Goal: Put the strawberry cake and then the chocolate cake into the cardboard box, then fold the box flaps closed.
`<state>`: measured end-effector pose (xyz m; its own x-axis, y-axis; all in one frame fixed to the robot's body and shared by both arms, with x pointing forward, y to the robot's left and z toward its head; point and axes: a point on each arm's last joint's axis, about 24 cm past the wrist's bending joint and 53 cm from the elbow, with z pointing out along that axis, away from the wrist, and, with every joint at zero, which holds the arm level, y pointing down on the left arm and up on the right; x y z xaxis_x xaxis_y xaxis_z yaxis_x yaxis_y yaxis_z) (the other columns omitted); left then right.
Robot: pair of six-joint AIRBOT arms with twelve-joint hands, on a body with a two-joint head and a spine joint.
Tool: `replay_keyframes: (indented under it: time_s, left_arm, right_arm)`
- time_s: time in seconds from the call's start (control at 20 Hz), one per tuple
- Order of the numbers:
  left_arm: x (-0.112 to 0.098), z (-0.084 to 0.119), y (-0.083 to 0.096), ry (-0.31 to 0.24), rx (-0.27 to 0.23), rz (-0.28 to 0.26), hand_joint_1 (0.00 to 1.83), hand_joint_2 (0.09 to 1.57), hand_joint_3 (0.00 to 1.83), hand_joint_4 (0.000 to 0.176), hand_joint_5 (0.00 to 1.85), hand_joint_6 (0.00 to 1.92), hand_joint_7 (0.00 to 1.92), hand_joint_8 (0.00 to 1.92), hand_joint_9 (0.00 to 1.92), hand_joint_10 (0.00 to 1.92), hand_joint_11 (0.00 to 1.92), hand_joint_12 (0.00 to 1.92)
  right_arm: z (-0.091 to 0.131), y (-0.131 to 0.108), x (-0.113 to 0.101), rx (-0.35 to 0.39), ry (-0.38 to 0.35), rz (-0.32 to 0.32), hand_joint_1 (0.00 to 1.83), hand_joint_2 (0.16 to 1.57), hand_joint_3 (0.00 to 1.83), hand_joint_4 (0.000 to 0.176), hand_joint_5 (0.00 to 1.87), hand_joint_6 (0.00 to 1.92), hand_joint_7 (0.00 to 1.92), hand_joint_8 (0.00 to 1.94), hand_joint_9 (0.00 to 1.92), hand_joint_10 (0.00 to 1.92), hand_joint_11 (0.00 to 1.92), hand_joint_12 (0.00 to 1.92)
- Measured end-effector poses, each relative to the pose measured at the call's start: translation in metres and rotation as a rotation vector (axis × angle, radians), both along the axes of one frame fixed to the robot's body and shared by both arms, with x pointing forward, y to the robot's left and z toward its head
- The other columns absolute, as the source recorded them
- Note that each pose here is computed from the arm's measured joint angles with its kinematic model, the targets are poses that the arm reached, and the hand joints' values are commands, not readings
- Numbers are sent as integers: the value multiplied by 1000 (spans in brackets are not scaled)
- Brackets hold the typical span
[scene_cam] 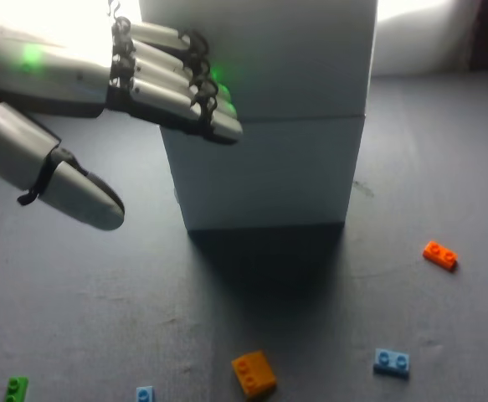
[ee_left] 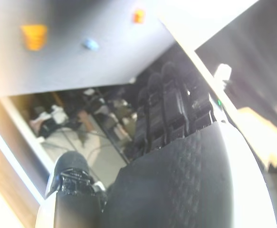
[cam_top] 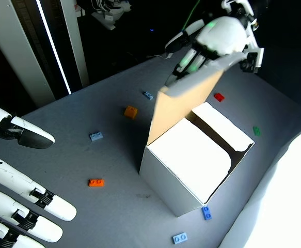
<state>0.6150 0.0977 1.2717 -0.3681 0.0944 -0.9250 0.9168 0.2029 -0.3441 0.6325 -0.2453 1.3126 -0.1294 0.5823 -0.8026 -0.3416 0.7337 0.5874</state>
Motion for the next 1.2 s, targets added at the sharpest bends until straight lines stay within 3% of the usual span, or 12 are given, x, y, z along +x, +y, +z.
replay_keyframes:
  time_s: [0.3, 0.35, 0.6, 0.75, 0.85, 1.0, 1.2]
  left_arm:
    - [35, 3, -3, -15, -10, 96, 0, 1164, 13, 0, 189, 1, 247, 0, 246, 2, 0, 781]
    - [43, 5, -5, -18, -16, 118, 0, 1172, 12, 0, 184, 0, 246, 0, 247, 2, 0, 791]
    - [87, 11, -10, -56, -34, 250, 0, 1169, 1, 0, 156, 0, 230, 2, 251, 7, 0, 823]
    - [107, 3, -4, -52, -23, 323, 0, 1171, 1, 0, 191, 11, 259, 7, 266, 5, 0, 842]
    - [110, 0, -4, -54, -13, 332, 0, 1171, 1, 0, 194, 11, 262, 7, 269, 6, 0, 843]
    - [110, -18, -5, -30, 15, 338, 0, 1186, 6, 0, 194, 6, 261, 4, 273, 5, 0, 830]
    - [108, -26, -7, -9, 20, 340, 0, 1186, 2, 0, 206, 4, 273, 2, 274, 1, 0, 816]
  right_arm:
    - [1, 0, 0, -1, -3, -1, 0, 1247, 1, 0, 154, 2, 196, 0, 149, 3, 0, 291]
    - [1, 0, 0, -1, -3, -1, 0, 1248, 1, 0, 158, 3, 214, 4, 165, 7, 0, 348]
    - [1, 0, 0, -4, -5, -1, 0, 1230, 0, 0, 130, 1, 191, 1, 109, 12, 0, 185]
    - [1, 0, 0, -6, -5, -1, 0, 1233, 0, 0, 166, 11, 231, 7, 158, 24, 0, 319]
    - [1, 0, 0, -7, -5, -2, 0, 1231, 0, 0, 168, 8, 215, 5, 168, 22, 0, 378]
    - [1, 0, 0, -9, -6, -2, 0, 1228, 0, 0, 148, 4, 187, 1, 154, 11, 0, 307]
    - [1, 0, 0, -13, -7, -1, 0, 1220, 0, 0, 144, 2, 178, 3, 133, 0, 0, 268]
